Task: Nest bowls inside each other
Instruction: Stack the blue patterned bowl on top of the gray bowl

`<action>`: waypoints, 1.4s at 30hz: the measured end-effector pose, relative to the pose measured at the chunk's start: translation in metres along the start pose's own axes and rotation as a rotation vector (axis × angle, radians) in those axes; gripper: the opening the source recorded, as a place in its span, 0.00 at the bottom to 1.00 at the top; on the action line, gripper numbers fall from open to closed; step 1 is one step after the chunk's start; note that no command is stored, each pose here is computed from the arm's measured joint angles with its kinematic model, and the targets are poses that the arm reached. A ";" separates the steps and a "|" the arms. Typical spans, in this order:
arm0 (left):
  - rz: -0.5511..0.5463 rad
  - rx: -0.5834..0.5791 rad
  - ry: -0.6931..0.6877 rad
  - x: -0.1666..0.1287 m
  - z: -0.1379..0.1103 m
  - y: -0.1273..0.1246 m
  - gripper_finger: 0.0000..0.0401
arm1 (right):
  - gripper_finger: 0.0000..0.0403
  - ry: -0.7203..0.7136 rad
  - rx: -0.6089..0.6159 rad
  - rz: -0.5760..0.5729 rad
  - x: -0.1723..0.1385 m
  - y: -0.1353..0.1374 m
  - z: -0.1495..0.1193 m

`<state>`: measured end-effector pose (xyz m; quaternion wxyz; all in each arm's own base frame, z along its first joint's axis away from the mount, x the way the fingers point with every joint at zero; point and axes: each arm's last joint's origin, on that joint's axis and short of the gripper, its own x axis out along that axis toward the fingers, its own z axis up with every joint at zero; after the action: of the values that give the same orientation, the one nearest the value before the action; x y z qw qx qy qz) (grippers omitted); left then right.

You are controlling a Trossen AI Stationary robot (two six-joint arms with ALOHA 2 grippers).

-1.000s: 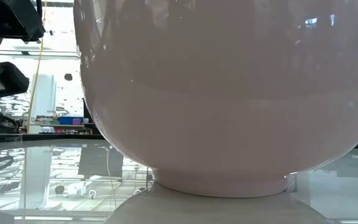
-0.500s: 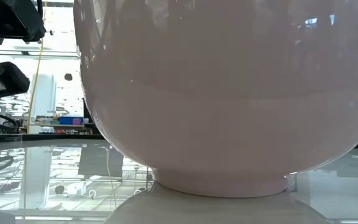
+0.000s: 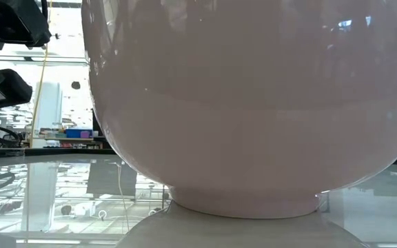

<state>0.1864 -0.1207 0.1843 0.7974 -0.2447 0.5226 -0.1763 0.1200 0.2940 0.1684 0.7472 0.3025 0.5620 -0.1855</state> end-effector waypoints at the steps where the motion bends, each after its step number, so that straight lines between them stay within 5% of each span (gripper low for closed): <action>1: 0.000 0.000 0.000 0.000 0.000 0.000 0.31 | 0.10 0.003 -0.014 0.013 0.001 0.002 0.001; 9: 0.005 0.000 -0.004 0.000 0.000 0.000 0.31 | 0.01 -0.128 -0.038 0.127 -0.012 0.010 0.023; 26: 0.008 -0.001 -0.008 0.000 0.000 0.000 0.31 | 0.00 -0.544 -0.143 0.363 -0.088 0.015 0.115; 35: 0.009 -0.008 -0.009 0.000 0.000 0.000 0.31 | 0.00 -0.578 -0.292 0.513 -0.090 0.034 0.176; 42: 0.013 -0.008 -0.013 0.000 0.000 0.000 0.31 | 0.00 -0.479 -0.398 0.580 -0.067 0.045 0.198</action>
<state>0.1867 -0.1202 0.1843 0.8009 -0.2457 0.5199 -0.1672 0.2720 0.1929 0.2801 0.9217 0.2465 0.2889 0.0795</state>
